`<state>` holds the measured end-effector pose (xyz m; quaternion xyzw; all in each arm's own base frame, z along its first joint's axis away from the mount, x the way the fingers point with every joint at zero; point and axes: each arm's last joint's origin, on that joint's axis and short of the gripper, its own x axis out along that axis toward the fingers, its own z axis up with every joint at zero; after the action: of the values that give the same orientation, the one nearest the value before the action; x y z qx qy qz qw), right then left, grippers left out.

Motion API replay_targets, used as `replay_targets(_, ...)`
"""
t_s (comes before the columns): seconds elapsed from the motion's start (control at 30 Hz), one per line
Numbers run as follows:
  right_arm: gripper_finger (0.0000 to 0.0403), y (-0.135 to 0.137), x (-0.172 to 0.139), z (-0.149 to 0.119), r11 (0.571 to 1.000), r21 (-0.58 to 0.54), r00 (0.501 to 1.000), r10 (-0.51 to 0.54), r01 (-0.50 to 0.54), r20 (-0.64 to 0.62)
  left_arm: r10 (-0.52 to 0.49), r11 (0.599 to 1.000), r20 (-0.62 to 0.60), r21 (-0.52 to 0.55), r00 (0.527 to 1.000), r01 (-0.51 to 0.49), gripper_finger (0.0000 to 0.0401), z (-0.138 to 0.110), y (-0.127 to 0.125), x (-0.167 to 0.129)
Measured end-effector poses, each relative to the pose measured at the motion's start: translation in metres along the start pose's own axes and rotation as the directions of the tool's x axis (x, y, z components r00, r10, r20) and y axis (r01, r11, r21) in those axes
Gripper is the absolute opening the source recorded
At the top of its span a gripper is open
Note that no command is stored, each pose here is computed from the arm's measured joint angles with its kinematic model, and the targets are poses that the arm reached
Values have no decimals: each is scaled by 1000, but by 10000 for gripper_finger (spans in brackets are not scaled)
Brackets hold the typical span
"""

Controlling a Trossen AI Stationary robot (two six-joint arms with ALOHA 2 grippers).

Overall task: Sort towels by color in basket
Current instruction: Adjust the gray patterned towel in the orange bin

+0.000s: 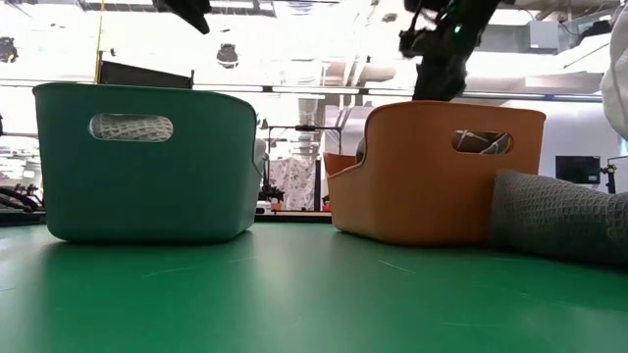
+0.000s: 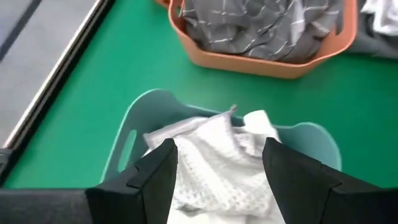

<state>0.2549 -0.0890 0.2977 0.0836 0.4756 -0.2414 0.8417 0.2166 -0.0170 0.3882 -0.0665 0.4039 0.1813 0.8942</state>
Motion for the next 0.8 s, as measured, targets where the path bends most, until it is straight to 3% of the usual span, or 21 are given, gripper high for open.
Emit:
replay_targets(0.1,298,7,21,1,1000,-31,998,-7,5,-61,29,999,2,17,1000,-29,224,0,0,1)
replay_targets(0.2,257,15,37,0,999,-53,993,-10,4,-114,40,999,5,18,999,-41,224,0,1,1)
replay_targets(0.3,177,22,45,-1,997,-75,990,-8,-2,-141,48,999,-3,22,999,-48,224,-1,1,1)
replay_targets(0.43,38,27,44,-3,994,-106,988,-4,-12,-154,80,996,-13,35,997,-80,224,-3,3,1)
replay_targets(0.47,24,28,42,-4,994,-111,988,-2,-15,-153,88,996,-14,37,996,-87,224,-3,3,1)
replay_targets(0.63,36,33,21,-6,994,-100,993,35,-46,-114,119,991,16,58,993,-120,224,-1,4,1)
replay_targets(0.8,24,52,8,-10,955,-146,963,241,-257,-120,132,989,35,62,991,-134,224,1,5,2)
